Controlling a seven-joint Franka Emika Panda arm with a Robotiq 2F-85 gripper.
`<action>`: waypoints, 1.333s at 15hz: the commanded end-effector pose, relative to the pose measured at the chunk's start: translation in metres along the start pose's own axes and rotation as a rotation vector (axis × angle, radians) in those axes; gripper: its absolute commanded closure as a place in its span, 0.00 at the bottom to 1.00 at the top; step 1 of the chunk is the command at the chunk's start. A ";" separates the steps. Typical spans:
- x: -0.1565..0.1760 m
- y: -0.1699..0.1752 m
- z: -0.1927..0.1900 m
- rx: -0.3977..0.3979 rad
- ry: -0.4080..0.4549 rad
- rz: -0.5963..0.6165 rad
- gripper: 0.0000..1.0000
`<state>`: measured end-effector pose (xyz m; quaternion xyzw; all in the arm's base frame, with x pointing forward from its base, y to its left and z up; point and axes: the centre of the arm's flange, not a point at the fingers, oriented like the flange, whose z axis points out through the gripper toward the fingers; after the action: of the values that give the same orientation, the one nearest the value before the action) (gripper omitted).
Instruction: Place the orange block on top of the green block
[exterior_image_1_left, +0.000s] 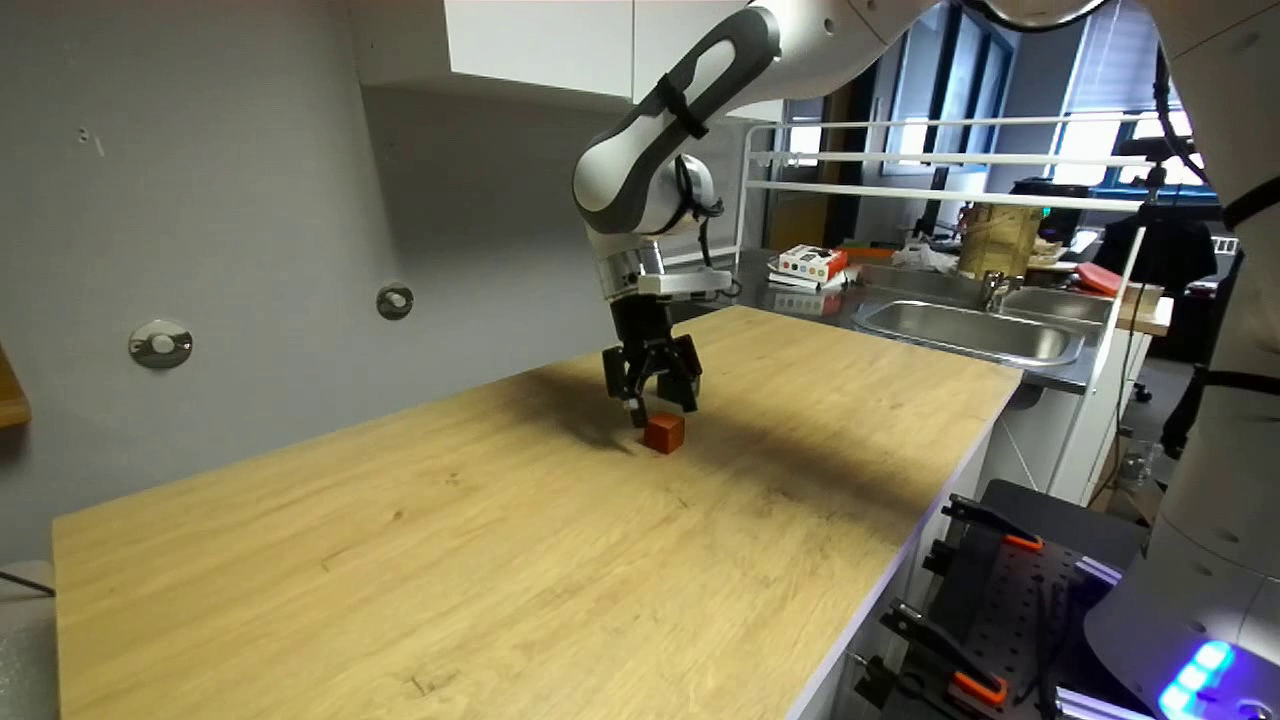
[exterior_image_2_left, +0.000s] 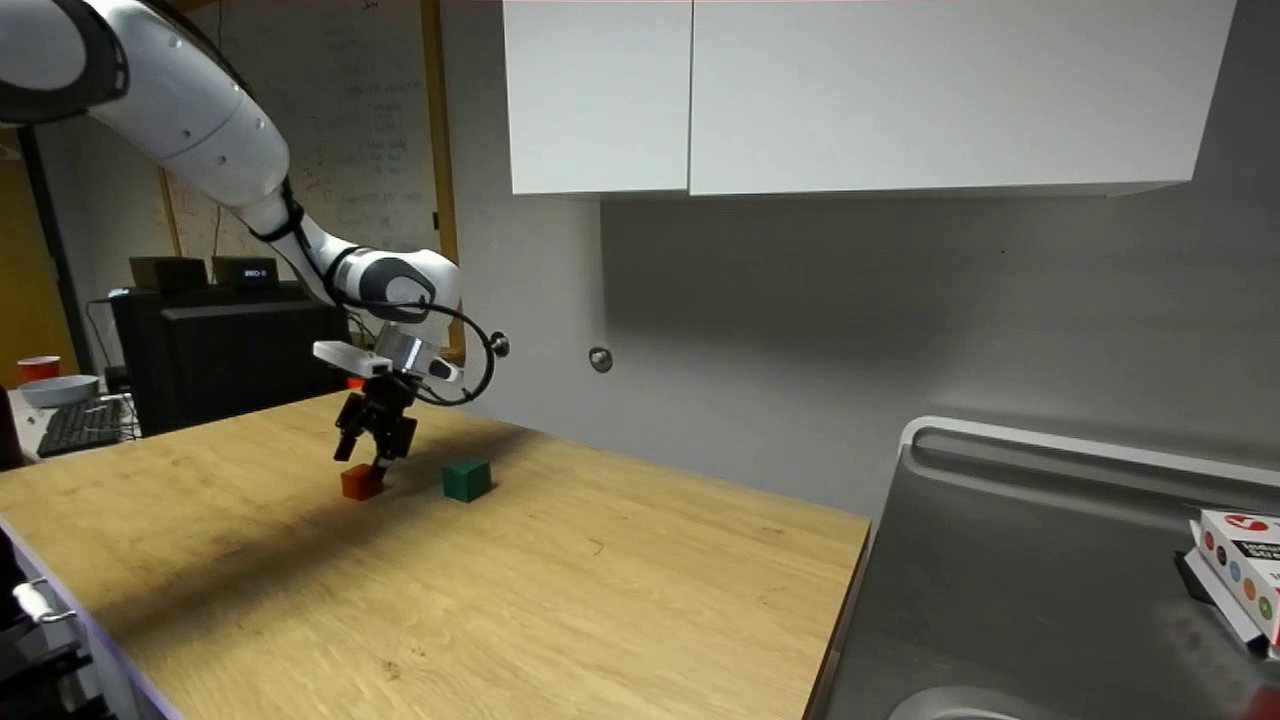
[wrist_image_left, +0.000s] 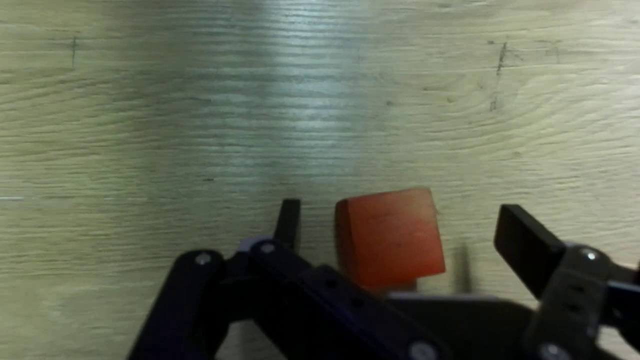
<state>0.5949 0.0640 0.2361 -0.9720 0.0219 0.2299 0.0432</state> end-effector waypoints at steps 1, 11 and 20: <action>0.023 -0.006 0.003 -0.038 -0.055 0.011 0.25; 0.022 -0.001 -0.029 -0.065 -0.020 0.012 0.82; 0.026 0.043 -0.127 -0.048 0.108 0.072 0.82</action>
<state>0.6549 0.0268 0.3128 -0.9821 0.0338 0.1843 0.0201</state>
